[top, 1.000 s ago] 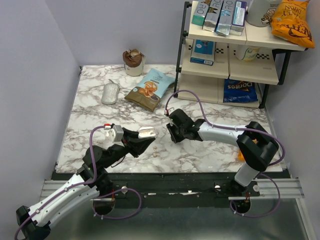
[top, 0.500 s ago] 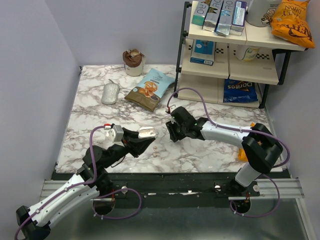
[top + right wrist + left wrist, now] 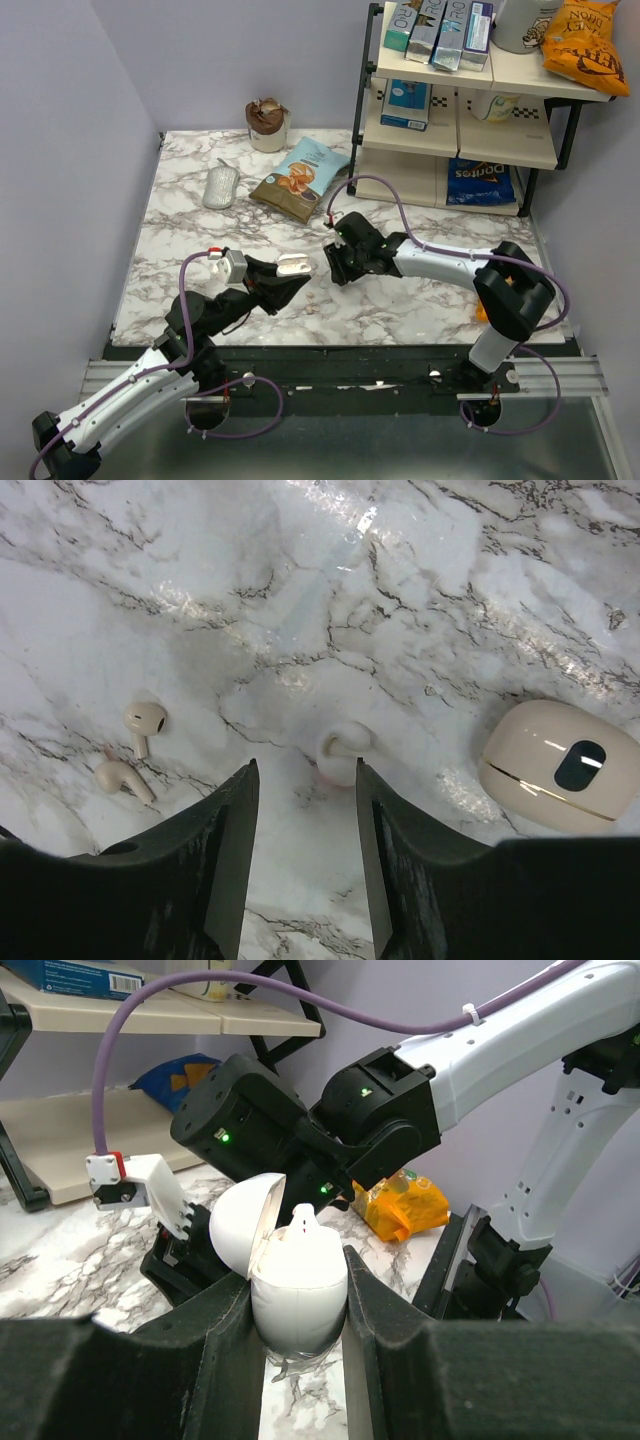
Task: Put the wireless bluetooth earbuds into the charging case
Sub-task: Adjust the earbud at the center of the board.
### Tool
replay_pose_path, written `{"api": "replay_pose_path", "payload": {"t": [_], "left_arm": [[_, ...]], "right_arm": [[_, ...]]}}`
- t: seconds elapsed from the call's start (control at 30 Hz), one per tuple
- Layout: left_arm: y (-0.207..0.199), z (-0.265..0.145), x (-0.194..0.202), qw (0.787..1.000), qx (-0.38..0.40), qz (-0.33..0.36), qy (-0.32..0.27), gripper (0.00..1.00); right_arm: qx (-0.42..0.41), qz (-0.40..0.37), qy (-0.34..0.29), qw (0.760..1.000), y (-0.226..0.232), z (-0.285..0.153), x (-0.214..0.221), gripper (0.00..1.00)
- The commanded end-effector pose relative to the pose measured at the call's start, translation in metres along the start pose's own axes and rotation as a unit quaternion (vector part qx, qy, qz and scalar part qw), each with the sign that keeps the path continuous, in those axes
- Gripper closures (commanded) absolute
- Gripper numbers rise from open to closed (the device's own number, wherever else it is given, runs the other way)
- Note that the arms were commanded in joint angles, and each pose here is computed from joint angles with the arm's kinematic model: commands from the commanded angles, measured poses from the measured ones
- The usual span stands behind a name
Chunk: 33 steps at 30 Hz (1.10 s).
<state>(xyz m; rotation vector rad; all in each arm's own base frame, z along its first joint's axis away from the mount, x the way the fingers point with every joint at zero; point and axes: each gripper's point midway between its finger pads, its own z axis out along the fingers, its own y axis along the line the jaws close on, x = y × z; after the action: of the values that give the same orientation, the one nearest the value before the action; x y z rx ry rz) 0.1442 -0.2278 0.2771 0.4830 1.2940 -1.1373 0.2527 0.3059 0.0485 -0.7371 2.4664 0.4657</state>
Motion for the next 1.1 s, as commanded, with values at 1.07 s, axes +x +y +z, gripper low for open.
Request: {"api": "replay_pose_path", "payload": {"t": [1.07], "left_arm": [[-0.001,-0.001,0.003,1.0,0.0,-0.005,-0.003,1.0]], "right_arm": [[0.039,0.014,0.053,0.998,-0.014,0.02,0.034,0.48]]}}
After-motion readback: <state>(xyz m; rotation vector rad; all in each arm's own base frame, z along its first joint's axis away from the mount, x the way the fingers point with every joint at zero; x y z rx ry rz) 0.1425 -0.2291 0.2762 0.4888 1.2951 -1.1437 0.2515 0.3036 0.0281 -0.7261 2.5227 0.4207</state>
